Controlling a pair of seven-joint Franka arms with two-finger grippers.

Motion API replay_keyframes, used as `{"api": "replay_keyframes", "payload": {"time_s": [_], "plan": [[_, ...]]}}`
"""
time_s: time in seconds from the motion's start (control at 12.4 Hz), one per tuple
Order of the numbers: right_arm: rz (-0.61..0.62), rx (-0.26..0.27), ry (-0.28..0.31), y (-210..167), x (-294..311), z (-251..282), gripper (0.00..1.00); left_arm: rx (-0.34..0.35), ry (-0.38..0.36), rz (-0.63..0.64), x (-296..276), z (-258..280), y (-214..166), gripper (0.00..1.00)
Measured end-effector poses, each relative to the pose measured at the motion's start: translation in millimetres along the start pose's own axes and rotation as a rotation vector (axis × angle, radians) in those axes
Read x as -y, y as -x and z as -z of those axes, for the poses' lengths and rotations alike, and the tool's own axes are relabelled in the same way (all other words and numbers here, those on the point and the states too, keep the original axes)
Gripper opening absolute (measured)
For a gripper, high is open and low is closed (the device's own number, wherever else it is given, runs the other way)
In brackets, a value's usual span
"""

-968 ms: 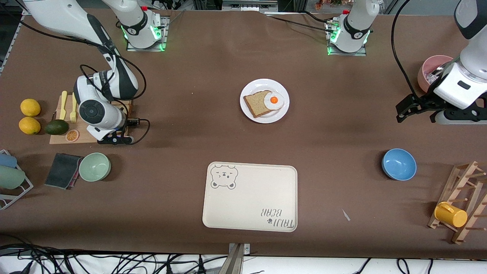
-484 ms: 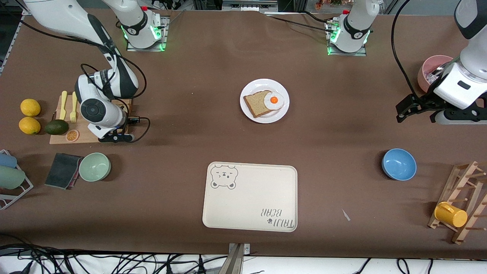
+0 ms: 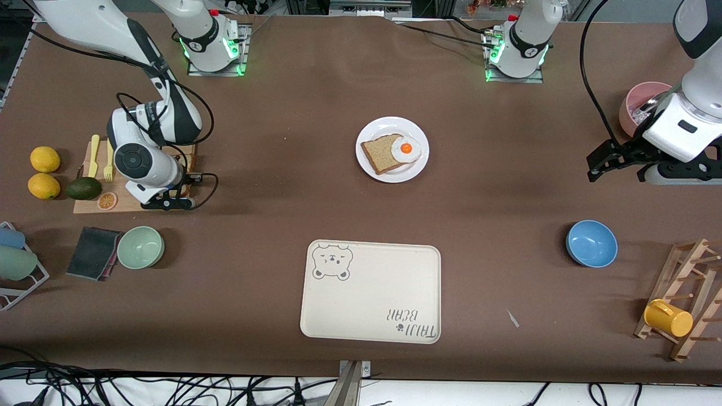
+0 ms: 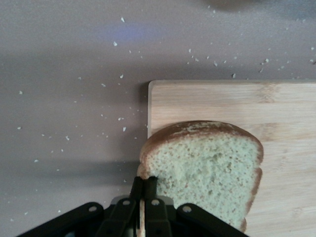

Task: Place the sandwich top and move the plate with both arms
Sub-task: 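Close the right gripper on the bread slice and lift it, then carry the bread slice with the right gripper over the white plate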

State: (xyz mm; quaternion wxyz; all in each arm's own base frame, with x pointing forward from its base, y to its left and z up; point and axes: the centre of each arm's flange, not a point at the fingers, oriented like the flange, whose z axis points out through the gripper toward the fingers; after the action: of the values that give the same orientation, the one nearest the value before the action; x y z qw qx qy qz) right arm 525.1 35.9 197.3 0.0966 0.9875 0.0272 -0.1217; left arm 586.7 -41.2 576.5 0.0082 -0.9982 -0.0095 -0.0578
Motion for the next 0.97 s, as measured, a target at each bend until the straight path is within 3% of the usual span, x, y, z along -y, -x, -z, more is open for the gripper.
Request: {"api": "replay_keyframes", "payload": {"time_s": [0.4, 0.65, 0.97], "plan": [[-0.001, -0.011, 0.002, -4, 0, 9, 0.04, 0.001, 0.0, 0.0, 0, -1, 0, 1.0], [0.022, 0.014, 0.027, -19, 15, 55, 0.04, 0.001, 0.0, 0.0, 0, -1, 0, 1.0], [0.085, -0.007, 0.038, -26, 60, 122, 0.04, 0.002, 0.0, 0.0, 0, -1, 0, 1.0]]}}
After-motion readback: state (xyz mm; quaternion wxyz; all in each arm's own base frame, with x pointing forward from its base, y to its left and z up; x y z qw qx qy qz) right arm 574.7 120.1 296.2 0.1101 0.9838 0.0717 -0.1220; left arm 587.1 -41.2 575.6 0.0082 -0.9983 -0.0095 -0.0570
